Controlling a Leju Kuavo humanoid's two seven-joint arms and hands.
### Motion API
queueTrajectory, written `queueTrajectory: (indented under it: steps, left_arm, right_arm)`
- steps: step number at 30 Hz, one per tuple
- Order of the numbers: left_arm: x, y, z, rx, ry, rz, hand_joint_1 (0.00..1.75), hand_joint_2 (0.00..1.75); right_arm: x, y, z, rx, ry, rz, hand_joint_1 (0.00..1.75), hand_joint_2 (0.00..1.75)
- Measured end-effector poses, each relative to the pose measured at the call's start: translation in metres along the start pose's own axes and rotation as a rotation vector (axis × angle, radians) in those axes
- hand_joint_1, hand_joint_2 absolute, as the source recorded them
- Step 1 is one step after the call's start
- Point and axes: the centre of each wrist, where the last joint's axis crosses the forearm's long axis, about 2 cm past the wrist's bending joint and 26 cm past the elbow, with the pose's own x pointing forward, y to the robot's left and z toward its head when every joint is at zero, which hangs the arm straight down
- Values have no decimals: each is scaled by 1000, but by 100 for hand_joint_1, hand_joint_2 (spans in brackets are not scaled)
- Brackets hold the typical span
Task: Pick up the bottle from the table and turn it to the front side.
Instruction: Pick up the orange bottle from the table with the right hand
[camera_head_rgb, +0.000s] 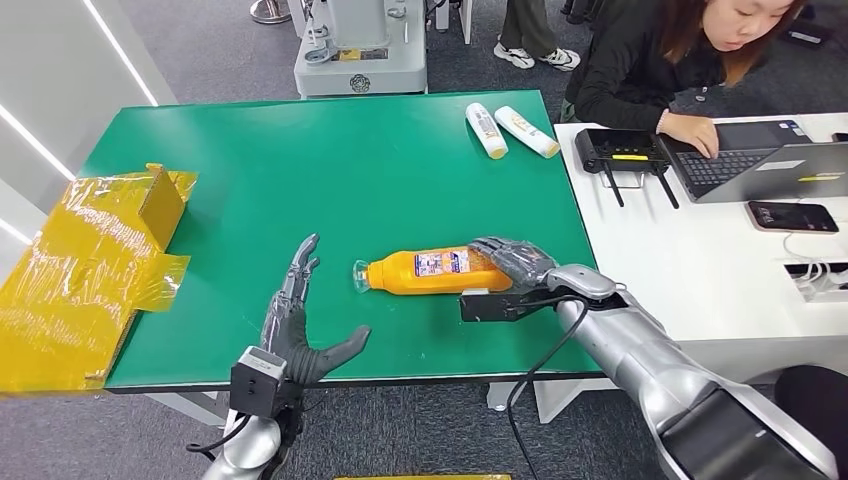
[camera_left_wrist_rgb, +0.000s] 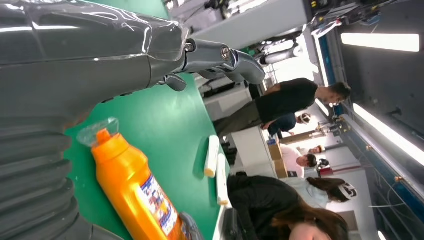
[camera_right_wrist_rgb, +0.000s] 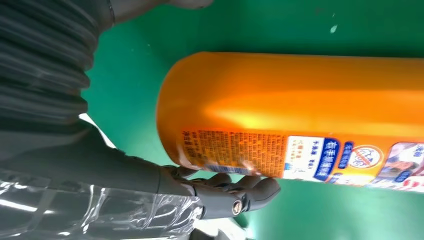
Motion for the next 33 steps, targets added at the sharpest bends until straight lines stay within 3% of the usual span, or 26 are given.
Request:
queueTrajectory:
  steps: [13,17,22,27,33]
  left_arm:
    - [-10,3,2,-27,6,-7,0,175]
    - [-13,4,-1,-31,10,0,0,175]
    - [-18,5,0,-38,27,1,0,175]
    - [-23,7,5,-44,53,-8,0,175]
    - [-27,9,13,-46,89,-4,0,175]
  right_arm:
    - [13,-4,-8,42,53,124,3,175]
    - [23,-7,-14,79,69,136,175,175]
    - [33,-1,-19,92,56,134,152,175]
    - [33,6,-18,84,26,139,174,175]
    - [29,14,-14,64,1,143,175,175]
